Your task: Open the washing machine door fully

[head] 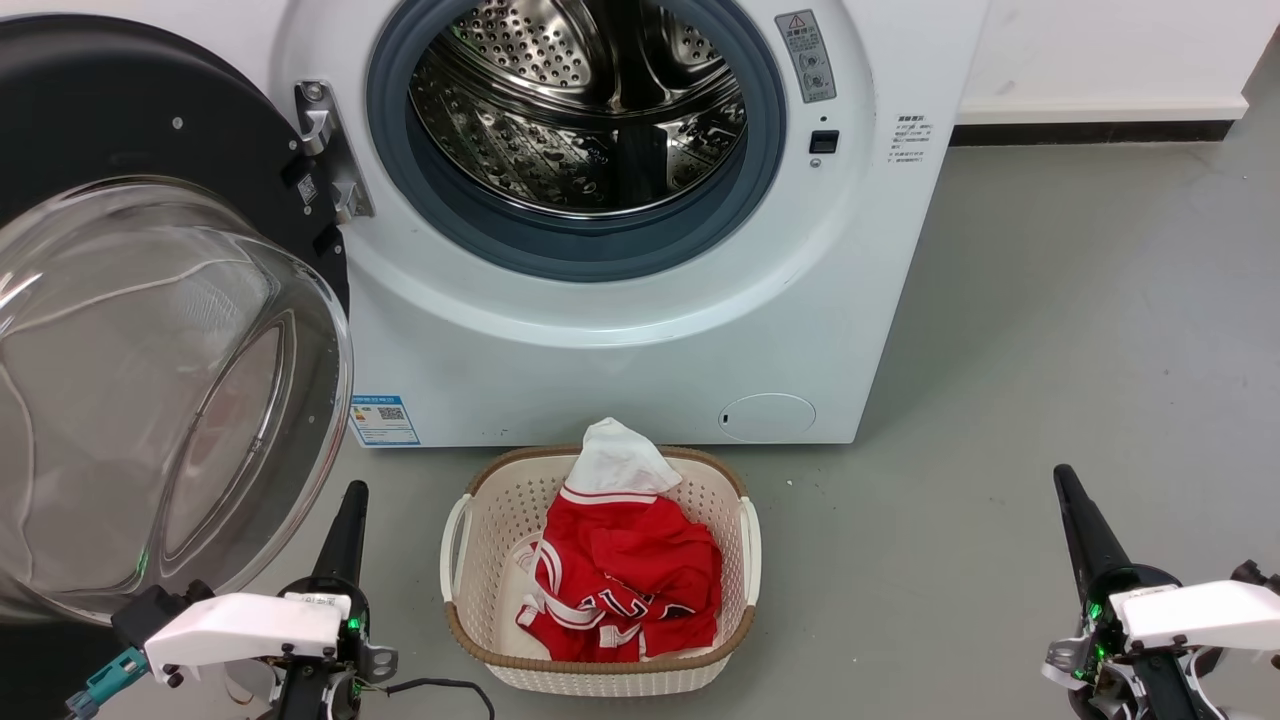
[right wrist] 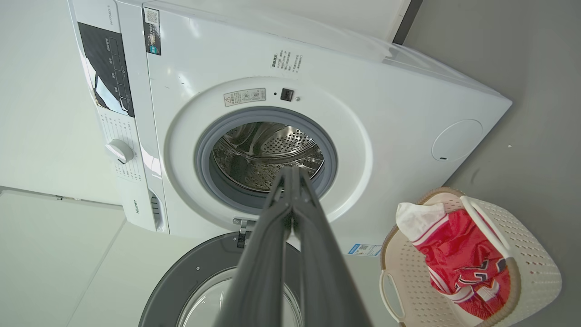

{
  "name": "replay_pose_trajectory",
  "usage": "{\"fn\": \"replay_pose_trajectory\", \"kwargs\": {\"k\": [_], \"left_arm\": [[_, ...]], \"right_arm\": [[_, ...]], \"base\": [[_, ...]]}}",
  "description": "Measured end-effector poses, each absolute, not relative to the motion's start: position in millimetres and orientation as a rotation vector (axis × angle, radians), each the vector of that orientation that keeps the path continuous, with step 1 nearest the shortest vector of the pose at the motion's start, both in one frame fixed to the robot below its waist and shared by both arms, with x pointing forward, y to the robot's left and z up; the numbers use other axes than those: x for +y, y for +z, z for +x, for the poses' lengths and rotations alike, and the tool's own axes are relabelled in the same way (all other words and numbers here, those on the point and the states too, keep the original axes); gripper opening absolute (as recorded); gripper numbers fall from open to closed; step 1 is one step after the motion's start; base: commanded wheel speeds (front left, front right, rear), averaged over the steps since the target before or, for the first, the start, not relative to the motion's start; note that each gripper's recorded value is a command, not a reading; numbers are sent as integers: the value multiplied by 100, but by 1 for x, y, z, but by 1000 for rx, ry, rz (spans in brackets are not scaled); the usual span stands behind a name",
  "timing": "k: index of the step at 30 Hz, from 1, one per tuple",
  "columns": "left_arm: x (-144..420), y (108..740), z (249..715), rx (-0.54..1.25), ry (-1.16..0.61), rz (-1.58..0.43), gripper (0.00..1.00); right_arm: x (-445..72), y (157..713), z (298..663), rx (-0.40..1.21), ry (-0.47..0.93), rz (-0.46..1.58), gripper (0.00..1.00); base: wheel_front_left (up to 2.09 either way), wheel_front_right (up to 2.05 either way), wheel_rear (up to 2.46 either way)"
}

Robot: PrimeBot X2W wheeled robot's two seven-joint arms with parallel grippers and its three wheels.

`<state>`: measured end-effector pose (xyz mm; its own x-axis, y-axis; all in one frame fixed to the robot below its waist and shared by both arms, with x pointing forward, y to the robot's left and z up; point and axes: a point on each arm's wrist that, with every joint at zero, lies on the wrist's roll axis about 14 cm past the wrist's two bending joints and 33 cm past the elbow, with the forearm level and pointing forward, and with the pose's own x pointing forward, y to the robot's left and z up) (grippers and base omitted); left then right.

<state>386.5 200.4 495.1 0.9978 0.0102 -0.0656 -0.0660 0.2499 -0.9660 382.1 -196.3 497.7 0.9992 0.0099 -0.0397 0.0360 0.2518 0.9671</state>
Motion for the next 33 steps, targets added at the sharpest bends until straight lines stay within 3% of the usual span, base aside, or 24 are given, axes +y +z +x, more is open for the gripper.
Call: {"fn": "replay_pose_trajectory", "kwargs": {"k": [33], "left_arm": [[200,504,388,9,9,-1570,0]], "right_arm": [[-200,504,387,9,-9,1567,0]], "base": [[0,0,0]]}}
